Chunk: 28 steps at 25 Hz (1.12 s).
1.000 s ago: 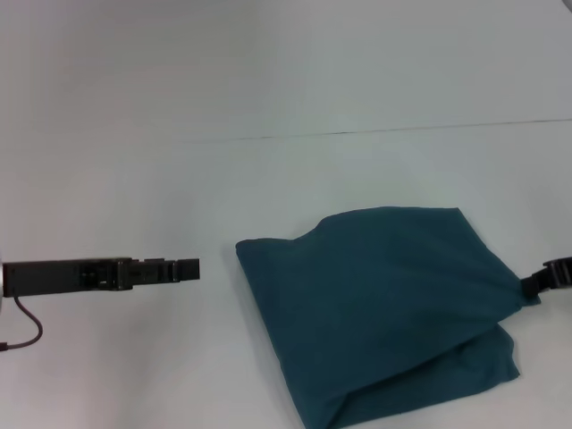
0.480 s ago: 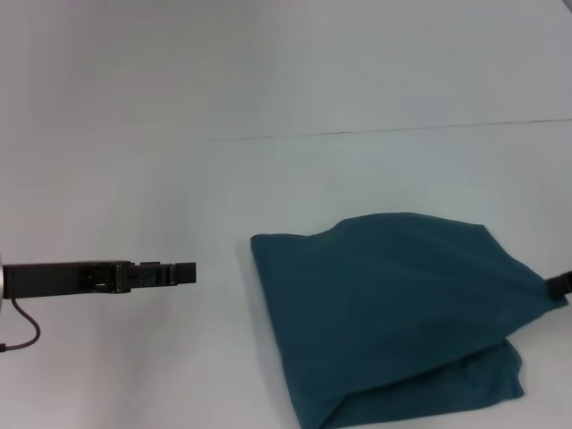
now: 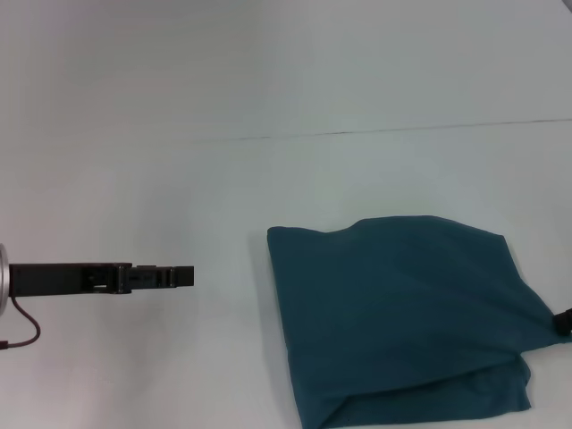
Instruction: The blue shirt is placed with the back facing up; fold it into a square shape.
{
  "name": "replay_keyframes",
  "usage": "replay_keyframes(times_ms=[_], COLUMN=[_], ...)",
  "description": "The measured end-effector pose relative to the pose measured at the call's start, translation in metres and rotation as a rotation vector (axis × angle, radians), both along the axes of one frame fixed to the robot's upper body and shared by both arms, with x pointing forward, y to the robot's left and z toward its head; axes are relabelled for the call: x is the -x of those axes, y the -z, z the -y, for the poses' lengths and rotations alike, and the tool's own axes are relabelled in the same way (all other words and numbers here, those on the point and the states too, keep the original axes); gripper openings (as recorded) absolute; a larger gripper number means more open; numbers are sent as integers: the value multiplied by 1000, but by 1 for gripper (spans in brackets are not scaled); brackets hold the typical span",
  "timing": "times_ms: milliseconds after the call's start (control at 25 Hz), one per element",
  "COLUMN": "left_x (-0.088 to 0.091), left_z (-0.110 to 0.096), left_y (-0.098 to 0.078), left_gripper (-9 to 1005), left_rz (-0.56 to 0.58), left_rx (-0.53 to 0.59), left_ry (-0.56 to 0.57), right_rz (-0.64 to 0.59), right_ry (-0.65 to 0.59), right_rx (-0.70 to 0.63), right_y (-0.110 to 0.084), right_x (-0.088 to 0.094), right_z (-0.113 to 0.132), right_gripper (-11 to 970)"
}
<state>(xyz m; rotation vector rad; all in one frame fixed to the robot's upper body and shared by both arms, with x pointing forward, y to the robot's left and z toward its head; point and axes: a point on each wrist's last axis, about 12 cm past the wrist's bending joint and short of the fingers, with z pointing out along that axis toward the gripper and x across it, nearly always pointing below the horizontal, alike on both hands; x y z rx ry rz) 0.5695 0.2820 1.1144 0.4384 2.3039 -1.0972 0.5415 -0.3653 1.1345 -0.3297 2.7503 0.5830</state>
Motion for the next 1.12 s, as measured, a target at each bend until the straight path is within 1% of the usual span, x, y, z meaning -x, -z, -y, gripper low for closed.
replay_keyframes(times_ms=[200,360,440,560,640,680,800,1000,1120], left_x=[-5,-13,-18,-27,-32,-36,-44,-56,-57], left_z=[-2,-2,-1,4,9,16,37,73,91], left_y=[-2,-6,-7,-9,-10,-10,-11,-8,-7], left_gripper=[935,935,935,934,934,934,934,934,934], left_rz=[-34,-90,-126,-206,-248,-284,-330,-377,-390], left_rx=[-18,-51,-67,-89,-97,-103,-120,-218,-247], left_ry=[-34,-67,-88,-103,-100,-89,-48,-30,-13], right_rz=[15,43,71,136,193,219,312,379,397], right_ry=[5,-34,-56,-77,-114,-140,-178,-211,-229], right_rx=[-12,-64,-99,-149,-189,-207,-249,-285,-286], right_y=[-2,-11,-19,-34,-45,-49,-60,-63,-63], right_x=[1,6,10,13,14,15,16,12,10], right_z=[6,13,19,30,33,33,32,24,20], right_gripper=[73,86,92,183,244,274,519,758,870])
